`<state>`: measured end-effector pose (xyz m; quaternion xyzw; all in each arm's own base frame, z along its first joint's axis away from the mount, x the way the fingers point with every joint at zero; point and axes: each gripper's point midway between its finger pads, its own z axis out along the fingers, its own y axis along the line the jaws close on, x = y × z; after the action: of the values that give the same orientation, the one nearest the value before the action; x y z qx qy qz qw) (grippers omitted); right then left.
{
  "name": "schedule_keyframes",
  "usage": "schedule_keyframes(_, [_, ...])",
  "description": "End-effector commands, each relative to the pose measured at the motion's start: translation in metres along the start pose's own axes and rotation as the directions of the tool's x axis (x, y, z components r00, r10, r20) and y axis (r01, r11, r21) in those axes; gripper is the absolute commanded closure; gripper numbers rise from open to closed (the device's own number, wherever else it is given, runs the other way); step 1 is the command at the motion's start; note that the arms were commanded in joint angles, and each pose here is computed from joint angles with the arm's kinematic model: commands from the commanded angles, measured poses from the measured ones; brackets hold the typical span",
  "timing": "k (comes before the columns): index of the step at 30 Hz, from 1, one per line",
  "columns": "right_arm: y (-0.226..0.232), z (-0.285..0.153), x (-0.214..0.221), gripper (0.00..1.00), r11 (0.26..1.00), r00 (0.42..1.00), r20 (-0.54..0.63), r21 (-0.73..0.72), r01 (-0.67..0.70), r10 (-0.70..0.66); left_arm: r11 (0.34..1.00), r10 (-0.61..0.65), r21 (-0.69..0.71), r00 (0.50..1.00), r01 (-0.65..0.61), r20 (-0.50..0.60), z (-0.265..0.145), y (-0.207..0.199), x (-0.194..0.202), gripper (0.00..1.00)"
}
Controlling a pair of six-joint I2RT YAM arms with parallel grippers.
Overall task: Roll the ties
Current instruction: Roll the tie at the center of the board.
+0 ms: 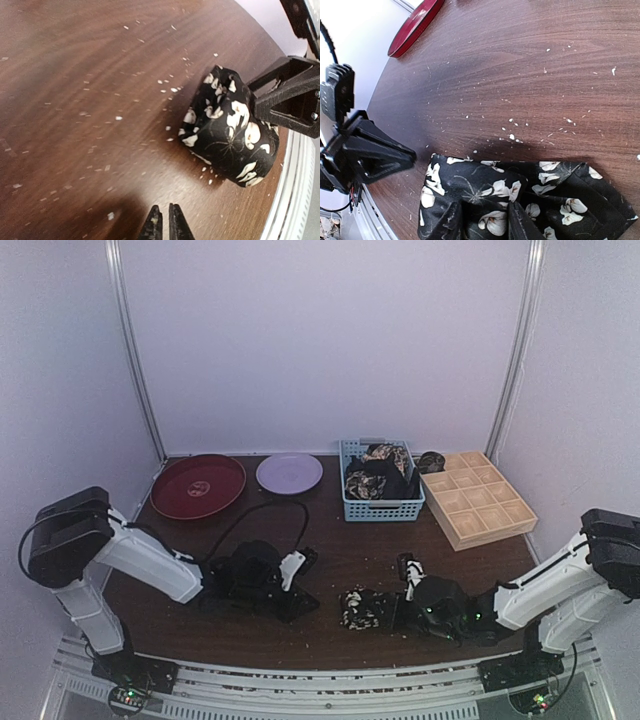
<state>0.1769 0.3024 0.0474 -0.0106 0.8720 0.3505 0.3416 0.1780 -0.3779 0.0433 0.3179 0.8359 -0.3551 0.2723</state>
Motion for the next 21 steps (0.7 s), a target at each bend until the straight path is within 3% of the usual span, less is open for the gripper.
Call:
schedule_keyframes(1, [-0.037, -0.006, 0.017, 0.69, 0.993, 0.998, -0.049, 0.112, 0.048, -0.042, 0.994, 0.000, 0.105, 0.999, -0.005, 0.047, 0.018, -0.027, -0.018, 0.94])
schedule_keyframes(21, [-0.041, -0.015, 0.010, 0.68, 0.991, 0.997, -0.021, 0.114, 0.072, -0.070, 0.973, -0.002, 0.230, 0.999, -0.008, 0.041, 0.051, -0.061, -0.036, 0.98])
